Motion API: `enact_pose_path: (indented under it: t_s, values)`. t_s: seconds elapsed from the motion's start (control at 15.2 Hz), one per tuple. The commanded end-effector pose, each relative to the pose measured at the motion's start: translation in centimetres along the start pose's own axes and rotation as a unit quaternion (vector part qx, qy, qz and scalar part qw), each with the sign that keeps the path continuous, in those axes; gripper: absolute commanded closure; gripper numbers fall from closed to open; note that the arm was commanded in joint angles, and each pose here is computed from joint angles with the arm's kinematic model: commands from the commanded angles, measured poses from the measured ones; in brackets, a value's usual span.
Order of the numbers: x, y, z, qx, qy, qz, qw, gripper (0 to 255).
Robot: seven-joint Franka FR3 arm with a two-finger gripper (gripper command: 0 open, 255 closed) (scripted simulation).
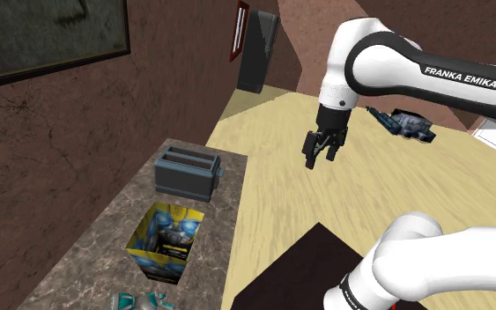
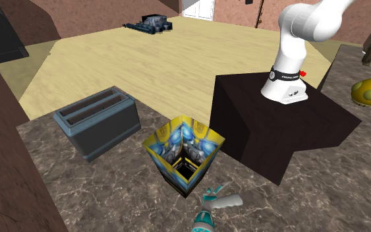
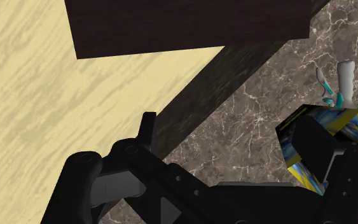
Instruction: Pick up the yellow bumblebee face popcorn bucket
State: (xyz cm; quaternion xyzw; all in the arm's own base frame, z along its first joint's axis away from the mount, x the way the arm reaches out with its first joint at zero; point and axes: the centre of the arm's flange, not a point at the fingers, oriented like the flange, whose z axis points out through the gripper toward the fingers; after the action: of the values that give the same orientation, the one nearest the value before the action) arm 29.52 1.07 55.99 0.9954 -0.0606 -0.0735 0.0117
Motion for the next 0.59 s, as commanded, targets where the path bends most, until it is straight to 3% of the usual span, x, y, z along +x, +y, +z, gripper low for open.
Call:
enact_pose_path:
  t_s: [0.0, 0.53]
  values:
    - [0.0, 0.0, 0.0, 0.0, 0.0, 0.0, 1.0, 0]
    - [5.6, -3.3, 7.4, 0.031, 0.019, -0.021, 0.9991, 0]
